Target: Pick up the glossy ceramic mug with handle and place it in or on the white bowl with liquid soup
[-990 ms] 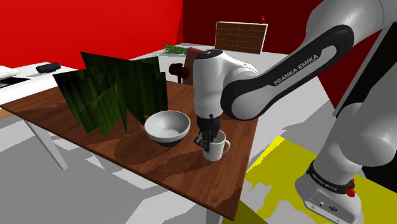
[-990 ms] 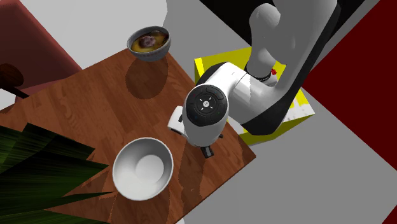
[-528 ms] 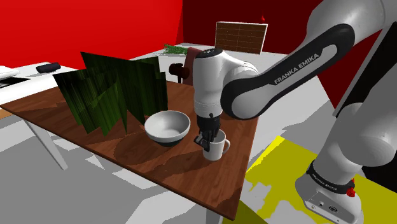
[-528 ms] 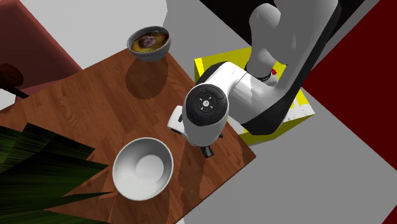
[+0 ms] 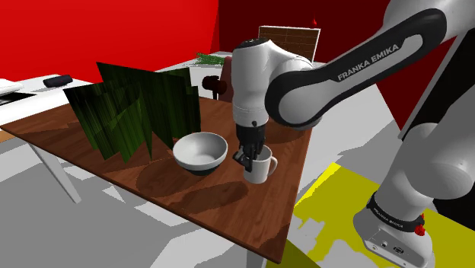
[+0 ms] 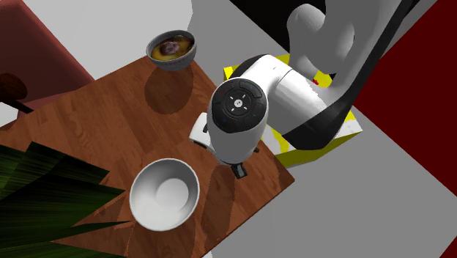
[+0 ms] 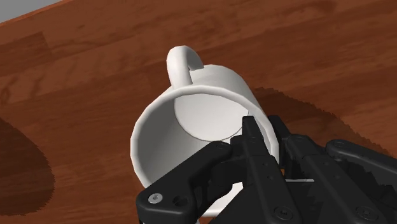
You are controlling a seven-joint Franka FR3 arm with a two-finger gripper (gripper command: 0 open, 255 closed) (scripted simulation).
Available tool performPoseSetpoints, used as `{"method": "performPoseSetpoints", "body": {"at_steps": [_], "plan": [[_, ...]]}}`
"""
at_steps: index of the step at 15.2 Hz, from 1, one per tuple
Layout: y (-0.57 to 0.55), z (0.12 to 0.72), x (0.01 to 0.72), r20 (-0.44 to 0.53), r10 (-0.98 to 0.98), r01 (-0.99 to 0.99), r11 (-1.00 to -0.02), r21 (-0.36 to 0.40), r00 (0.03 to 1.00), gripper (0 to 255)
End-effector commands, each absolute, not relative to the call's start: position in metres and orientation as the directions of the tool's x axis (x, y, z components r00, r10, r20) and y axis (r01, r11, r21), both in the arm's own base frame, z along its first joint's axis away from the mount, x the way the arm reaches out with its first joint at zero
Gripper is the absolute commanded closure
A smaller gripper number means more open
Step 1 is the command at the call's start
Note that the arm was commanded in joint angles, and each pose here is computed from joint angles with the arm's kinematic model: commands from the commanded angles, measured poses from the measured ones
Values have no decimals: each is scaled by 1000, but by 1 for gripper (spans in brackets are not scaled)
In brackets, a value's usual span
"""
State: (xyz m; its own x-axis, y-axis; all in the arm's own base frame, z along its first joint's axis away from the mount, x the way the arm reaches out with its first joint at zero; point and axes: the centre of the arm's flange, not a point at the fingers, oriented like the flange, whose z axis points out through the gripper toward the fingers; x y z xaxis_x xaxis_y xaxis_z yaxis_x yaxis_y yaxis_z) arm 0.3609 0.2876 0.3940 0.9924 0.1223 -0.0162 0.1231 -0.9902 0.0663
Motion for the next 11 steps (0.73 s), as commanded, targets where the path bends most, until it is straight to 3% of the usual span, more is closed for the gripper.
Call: {"method": "performPoseSetpoints", "body": {"at_steps": [1,11], "plan": [[289,405,361,-17,123,123,-990,67,992,255],[289,458,361,-17,123,123,-990,67,992,255]]}}
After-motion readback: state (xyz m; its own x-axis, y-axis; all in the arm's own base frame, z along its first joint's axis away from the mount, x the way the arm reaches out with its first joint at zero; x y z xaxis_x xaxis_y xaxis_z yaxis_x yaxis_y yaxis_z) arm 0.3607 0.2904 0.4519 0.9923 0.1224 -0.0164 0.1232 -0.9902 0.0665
